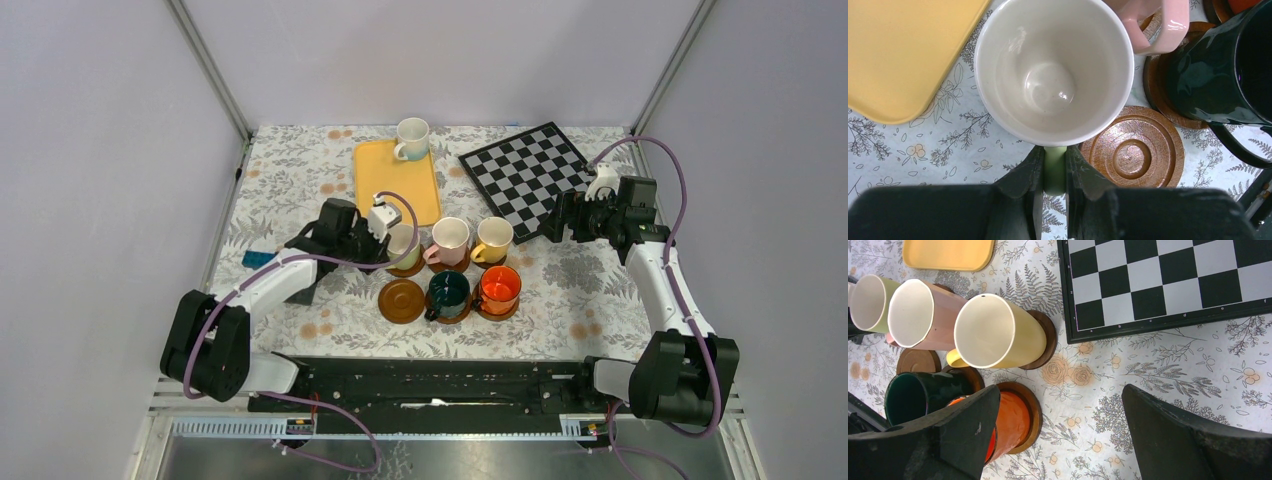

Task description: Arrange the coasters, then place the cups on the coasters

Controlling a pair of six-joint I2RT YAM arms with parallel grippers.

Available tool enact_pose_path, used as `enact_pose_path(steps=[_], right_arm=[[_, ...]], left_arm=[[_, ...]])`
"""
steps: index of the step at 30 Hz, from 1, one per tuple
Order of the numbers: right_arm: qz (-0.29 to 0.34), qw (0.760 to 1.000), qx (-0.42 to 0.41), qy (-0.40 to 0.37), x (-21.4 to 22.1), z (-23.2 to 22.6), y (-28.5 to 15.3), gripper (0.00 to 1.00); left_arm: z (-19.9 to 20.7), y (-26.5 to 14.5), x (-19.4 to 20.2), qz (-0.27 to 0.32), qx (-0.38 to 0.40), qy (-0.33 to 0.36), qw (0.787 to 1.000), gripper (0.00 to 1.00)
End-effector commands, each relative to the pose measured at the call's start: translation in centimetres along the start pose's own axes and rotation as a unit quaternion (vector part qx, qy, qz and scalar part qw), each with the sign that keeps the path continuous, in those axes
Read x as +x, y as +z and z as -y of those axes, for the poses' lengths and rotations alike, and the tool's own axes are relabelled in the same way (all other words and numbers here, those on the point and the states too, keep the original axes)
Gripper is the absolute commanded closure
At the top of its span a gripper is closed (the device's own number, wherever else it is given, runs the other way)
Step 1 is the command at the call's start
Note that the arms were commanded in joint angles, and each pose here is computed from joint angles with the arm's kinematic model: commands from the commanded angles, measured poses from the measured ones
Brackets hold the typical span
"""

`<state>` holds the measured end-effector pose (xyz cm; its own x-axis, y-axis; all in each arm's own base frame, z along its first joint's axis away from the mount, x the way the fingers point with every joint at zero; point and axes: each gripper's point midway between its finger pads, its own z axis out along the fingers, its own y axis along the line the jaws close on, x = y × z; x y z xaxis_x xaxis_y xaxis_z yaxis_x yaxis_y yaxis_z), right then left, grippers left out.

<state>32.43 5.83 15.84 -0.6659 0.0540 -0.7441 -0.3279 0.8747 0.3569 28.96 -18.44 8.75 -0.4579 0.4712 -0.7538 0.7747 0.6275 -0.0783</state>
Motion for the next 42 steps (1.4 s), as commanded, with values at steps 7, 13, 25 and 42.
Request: enact_pose_path(steps=[7,13,25,42], right_arm=[[0.013,1.0,-0.004,-0.008,-0.7,-0.2,-0.2,0.02],[0.014,1.0,-0.004,-0.009,-0.7,-0.2,-0.3,0.02],[0.013,1.0,-0.004,-0.009,-0.6,-0.2,-0.2,0.02],[0.013,1.0,-0.003,-0.01,-0.6,-0.2,-0.3,0.02]], left_arm=[[-0.6,0.0,-2.6,0.046,-0.009,0.036,0.998,0.87],[-0.8,0.0,-2.5,0.043,-0.015,0.038,0.998,0.82],[-0.7,0.0,-2.3,0.033,-0.011,0.029,0.999,0.57],[1.4,-4.1,-3.7,0.028,0.02,0.015,0.999,0.19]])
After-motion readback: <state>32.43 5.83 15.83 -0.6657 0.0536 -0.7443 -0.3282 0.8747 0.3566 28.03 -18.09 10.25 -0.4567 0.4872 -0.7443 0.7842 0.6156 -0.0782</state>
